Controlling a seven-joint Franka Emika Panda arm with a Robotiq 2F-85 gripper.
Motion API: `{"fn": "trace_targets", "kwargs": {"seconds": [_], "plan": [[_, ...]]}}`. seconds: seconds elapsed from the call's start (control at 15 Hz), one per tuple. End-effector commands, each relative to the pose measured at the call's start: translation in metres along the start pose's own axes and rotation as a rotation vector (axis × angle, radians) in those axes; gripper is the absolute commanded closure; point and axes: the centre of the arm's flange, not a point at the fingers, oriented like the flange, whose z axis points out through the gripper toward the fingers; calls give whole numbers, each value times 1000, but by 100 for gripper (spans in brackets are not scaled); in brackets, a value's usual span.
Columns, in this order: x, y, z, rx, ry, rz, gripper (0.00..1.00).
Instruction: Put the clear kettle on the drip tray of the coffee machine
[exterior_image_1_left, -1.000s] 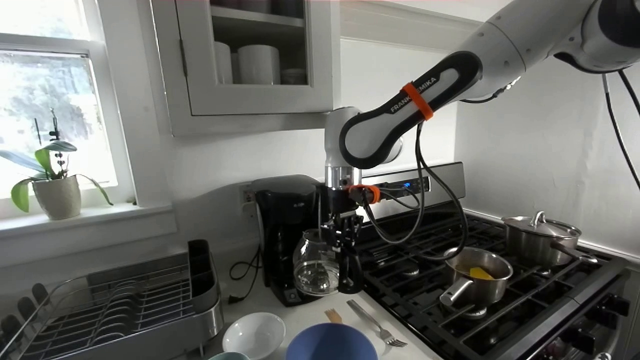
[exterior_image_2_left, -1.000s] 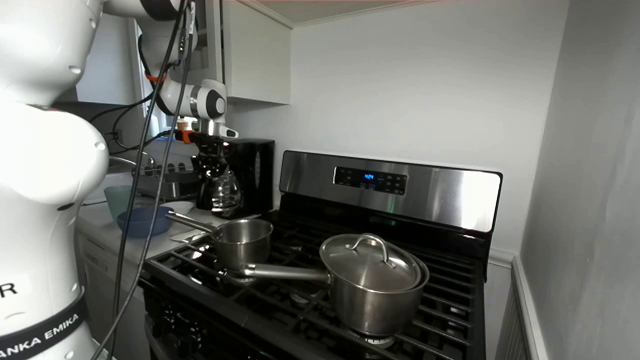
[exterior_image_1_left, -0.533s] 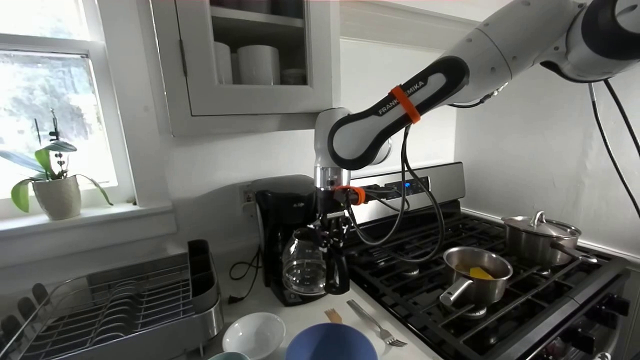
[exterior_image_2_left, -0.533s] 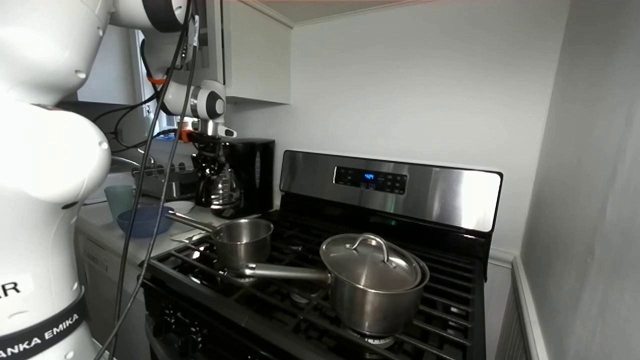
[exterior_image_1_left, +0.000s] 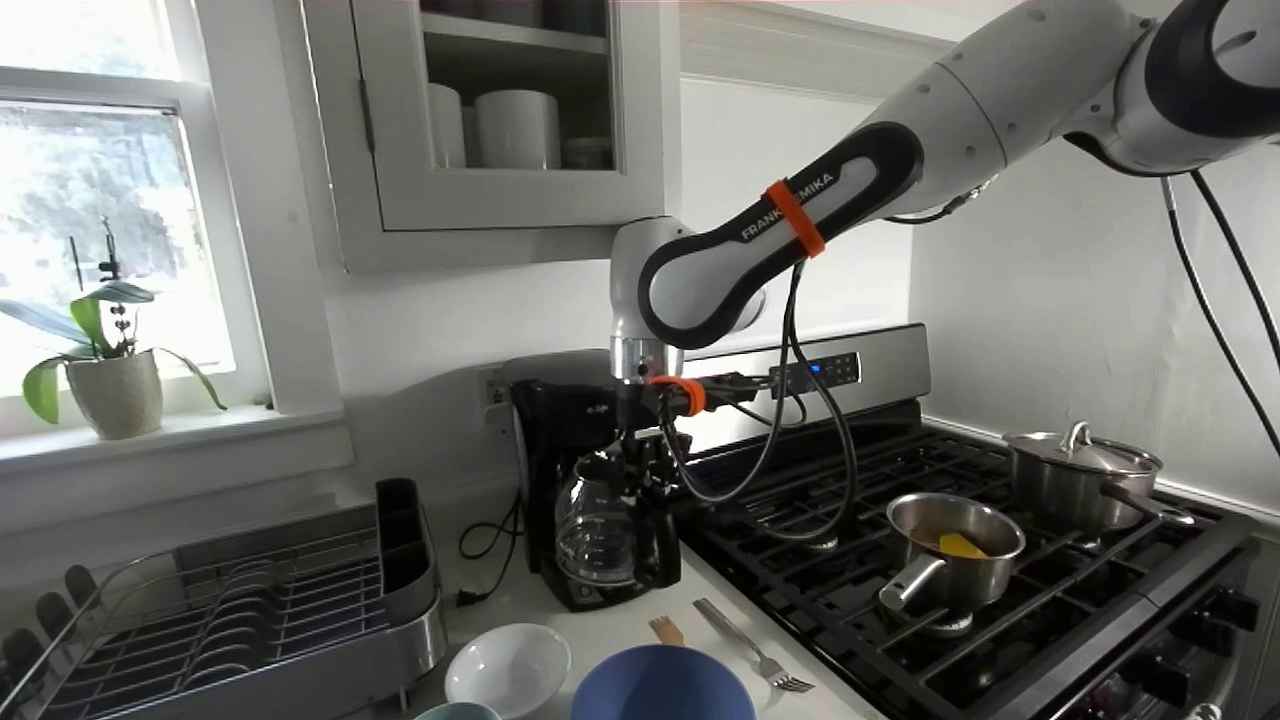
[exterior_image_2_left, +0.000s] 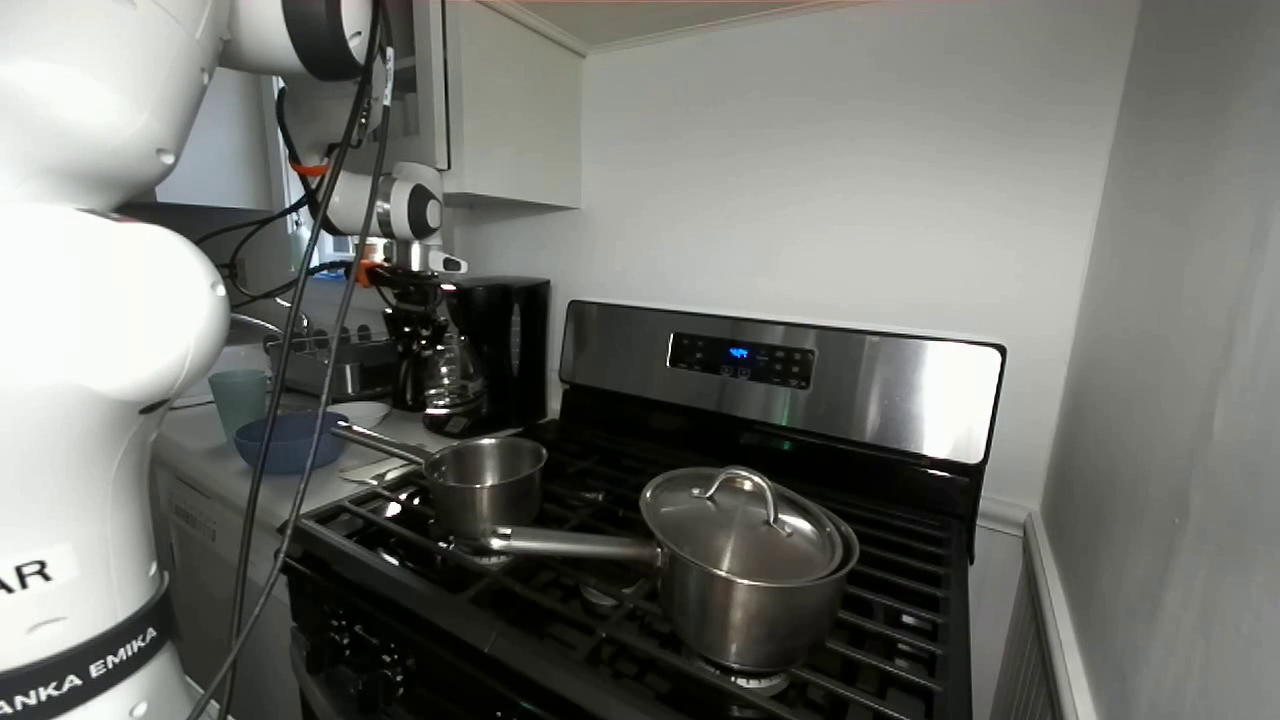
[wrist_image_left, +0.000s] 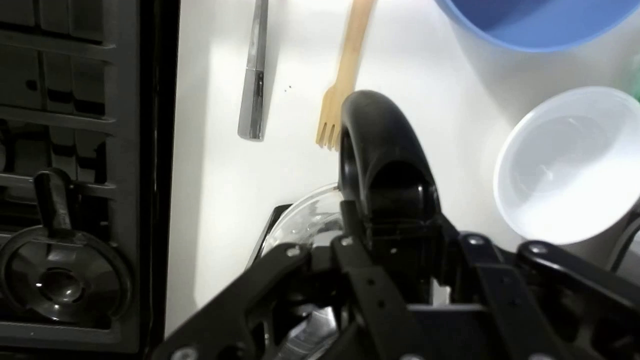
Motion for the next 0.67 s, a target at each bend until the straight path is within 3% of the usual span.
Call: {"fn": "trace_targets", "kwargs": {"seconds": [0.0, 0.6], "plan": [[33, 2, -6, -23, 18, 59, 92], [46, 10, -1, -54, 71, 125, 92]]}}
